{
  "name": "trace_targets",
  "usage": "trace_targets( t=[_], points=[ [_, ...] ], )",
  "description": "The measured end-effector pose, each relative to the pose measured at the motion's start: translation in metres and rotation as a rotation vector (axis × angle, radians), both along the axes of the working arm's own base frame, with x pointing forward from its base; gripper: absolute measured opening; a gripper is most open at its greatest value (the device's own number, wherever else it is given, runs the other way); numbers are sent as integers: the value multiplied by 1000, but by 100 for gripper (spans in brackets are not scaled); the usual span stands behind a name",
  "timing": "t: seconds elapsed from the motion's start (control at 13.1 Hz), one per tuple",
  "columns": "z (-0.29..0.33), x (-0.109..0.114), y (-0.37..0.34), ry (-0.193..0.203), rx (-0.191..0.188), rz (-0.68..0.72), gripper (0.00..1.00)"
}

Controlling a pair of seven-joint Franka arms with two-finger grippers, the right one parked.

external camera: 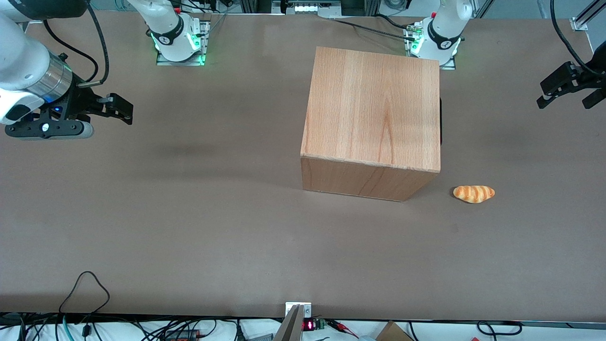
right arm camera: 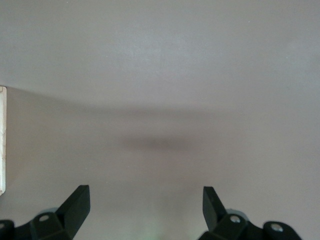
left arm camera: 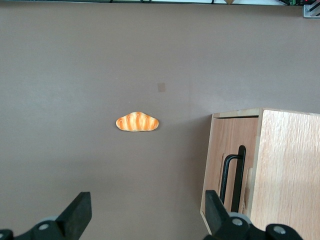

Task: Open top drawer with left arm
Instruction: 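Move the left gripper toward the drawer's black handle on the wooden cabinet, then lower the open left gripper around the black drawer handle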

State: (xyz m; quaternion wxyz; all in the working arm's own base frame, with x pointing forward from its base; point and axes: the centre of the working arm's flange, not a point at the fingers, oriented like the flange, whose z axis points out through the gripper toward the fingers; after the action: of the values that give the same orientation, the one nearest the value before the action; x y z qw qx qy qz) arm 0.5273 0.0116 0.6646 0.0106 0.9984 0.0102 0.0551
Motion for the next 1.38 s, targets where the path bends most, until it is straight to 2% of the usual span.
trace_targets(
  t=[0.46, 0.61, 0.84, 1.15, 1.38],
  points=[
    [-1, 0, -2, 2, 0, -5, 100],
    [-9, 3, -5, 19, 0, -11, 100],
    [-33, 11, -10, 68, -2, -21, 100],
    [-80, 13, -27, 163, -12, -50, 100],
    [-114, 12, -48, 193, -43, -78, 100]
  ],
)
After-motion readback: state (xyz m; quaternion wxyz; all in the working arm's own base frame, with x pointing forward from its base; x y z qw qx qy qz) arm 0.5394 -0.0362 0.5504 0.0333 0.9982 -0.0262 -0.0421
